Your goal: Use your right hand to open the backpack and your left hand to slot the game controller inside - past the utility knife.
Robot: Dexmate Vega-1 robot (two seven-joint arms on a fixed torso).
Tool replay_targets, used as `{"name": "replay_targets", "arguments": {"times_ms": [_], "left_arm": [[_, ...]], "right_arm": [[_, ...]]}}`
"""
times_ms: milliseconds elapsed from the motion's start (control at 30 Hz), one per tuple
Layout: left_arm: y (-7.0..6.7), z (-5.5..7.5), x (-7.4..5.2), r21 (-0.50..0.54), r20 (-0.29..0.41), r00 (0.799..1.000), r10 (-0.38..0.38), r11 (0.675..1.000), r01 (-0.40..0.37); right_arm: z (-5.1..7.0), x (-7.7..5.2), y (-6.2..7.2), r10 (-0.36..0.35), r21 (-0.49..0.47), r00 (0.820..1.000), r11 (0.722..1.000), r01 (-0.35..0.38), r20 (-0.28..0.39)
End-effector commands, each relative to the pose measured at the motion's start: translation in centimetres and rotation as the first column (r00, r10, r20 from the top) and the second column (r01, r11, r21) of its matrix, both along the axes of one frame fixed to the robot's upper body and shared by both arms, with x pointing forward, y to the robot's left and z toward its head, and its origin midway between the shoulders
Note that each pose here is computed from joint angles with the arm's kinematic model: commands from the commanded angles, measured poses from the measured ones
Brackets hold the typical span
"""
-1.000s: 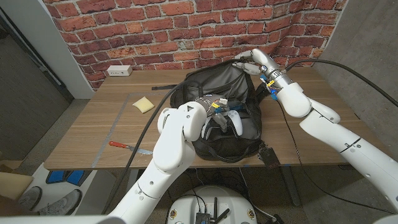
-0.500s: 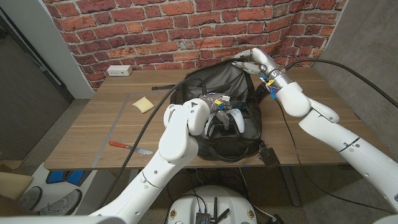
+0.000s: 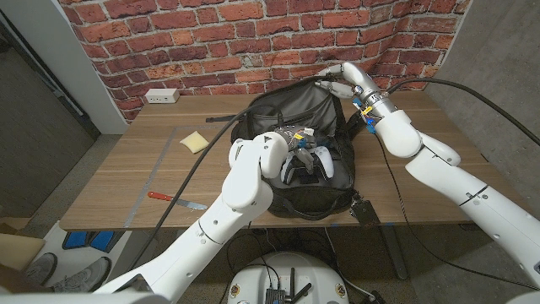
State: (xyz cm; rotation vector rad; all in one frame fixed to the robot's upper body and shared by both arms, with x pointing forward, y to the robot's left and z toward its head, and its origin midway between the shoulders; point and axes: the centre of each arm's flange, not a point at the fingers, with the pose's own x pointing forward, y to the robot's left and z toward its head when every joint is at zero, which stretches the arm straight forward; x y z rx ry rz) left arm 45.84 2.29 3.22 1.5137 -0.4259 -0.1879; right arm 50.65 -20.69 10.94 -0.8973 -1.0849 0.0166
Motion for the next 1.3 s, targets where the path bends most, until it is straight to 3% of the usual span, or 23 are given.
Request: {"name": "replay_targets", "arguments": {"times_ms": [33,633,1067,1300], "left_arm": [[0.0,-0.1,1.1,-0.019,0.03,0.999,0.025,1.0,-0.025],[-0.3,-0.1,1.4,-0.014,0.076,0.996,0.043,0.999,-0.042],[-0.1,0.1,2.0,0.007,0.103,0.992,0.077,0.997,-0.078],[0.0,0.1,2.3,0.014,0.084,0.993,0.079,0.997,-0.08]], "right_arm": [[0.5,-0.9,-0.2,0.015,0.019,0.999,1.0,-0.016,0.037],[0.4,-2.1,0.1,0.04,0.023,0.997,0.999,-0.042,0.069],[0.5,-1.9,0.2,0.046,0.027,0.997,0.998,-0.048,0.064],[0.5,-1.8,0.1,0.042,0.031,0.997,0.999,-0.044,0.064]]}}
